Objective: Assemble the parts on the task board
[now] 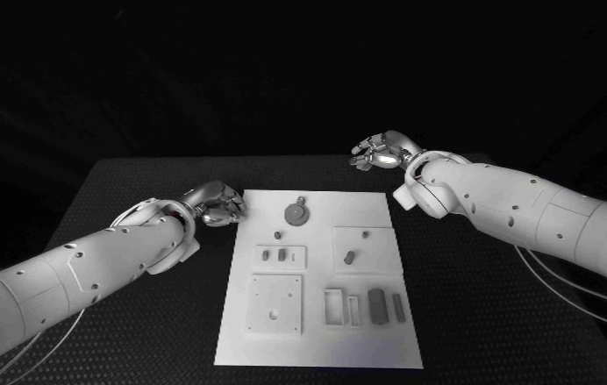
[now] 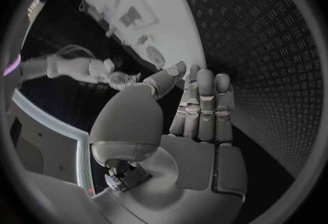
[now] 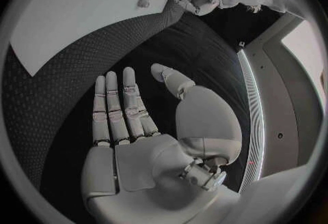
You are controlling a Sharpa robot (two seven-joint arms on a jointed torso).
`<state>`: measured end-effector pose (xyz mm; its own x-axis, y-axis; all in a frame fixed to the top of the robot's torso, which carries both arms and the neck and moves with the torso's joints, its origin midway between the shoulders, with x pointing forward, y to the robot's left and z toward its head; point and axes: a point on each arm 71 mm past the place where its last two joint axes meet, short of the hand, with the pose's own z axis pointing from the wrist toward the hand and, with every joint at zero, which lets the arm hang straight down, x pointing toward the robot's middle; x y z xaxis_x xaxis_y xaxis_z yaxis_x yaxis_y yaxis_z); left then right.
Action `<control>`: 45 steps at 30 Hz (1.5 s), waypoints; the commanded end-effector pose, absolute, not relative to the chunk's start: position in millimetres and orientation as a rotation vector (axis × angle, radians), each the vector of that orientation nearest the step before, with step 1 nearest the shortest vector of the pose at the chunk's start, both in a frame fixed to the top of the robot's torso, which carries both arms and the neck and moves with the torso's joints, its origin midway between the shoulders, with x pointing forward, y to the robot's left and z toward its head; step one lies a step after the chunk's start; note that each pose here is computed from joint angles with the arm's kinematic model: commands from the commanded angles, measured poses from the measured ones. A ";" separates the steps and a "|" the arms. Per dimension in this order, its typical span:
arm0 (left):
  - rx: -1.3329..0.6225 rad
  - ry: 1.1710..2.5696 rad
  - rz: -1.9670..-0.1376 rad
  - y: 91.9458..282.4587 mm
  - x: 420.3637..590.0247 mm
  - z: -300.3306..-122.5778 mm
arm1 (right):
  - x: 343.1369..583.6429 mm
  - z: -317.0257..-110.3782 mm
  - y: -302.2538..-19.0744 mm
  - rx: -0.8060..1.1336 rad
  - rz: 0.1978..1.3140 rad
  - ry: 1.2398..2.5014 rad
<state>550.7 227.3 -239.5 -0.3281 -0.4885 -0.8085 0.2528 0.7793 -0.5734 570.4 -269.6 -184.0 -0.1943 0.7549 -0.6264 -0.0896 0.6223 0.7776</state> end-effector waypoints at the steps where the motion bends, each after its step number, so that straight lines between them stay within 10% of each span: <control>1: -0.746 1.626 -1.029 240.7 557.0 -230.2 | 564.7 -189.2 -269.5 0.439 0.809 1.678; 22: -0.842 1.583 -1.302 242.3 529.1 -200.2 | 510.2 -219.4 -276.9 -0.154 0.507 1.803; 45: -0.852 1.595 -1.327 239.0 523.0 -201.9 | 474.6 -238.0 -256.2 -0.303 0.503 1.785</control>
